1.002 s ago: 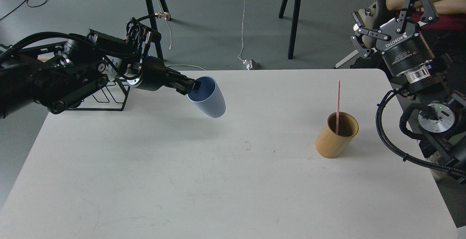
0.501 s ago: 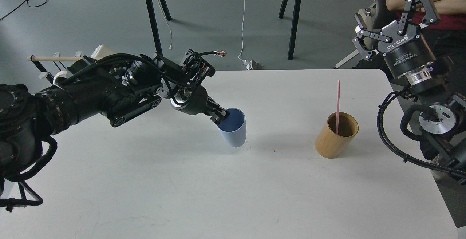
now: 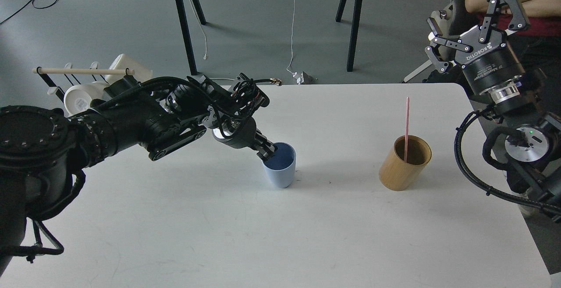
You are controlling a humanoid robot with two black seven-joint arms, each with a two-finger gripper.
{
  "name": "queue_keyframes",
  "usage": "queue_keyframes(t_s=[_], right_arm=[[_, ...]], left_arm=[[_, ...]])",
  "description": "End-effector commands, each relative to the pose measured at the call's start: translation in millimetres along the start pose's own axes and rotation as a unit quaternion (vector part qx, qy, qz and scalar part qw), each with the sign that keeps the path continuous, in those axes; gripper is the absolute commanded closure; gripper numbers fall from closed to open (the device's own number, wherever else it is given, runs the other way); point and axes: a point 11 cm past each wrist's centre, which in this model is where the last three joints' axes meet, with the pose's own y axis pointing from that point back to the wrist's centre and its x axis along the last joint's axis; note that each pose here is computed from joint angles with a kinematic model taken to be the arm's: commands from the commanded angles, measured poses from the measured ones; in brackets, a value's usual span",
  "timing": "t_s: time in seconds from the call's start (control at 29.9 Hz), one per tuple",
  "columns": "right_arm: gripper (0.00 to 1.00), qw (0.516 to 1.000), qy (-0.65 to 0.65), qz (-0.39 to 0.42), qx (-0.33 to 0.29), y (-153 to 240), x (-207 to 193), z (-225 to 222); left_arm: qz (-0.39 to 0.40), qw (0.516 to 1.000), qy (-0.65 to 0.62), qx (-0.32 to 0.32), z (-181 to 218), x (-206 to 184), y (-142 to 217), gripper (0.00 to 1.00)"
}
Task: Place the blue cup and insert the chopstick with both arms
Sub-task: 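Carry the blue cup forward and set it upright on the table, then open the left gripper and withdraw it from the blue cup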
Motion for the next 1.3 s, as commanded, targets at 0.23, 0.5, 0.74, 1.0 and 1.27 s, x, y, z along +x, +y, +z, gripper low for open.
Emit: queue_keyframes(t_s=[0.23, 0.5, 0.74, 1.0, 1.27], right_arm=[[0.02, 1.0, 0.001, 0.001, 0.0, 1, 1, 0], [0.02, 1.0, 0.0, 0.0, 0.0, 0, 0, 0], [0.03, 0.999, 0.053, -0.007, -0.001, -8, 7, -29], [0.03, 0.955, 0.286, -0.043, -0.064, -9, 7, -76], [0.03, 0.829, 0.533, -0.089, -0.144, 10, 7, -95]], left_arm=[[0.011, 1.0, 0.015, 0.002, -8, 1, 8, 0.82], [0.034, 0.998, 0.056, -0.003, -19, 1, 21, 0.51], [0.127, 0.977, 0.168, -0.038, -37, 16, 49, 0.09], [0.265, 0.882, 0.37, -0.121, -68, 8, 83, 0.03], [0.391, 0.747, 0.49, -0.222, -80, 15, 112, 0.02]])
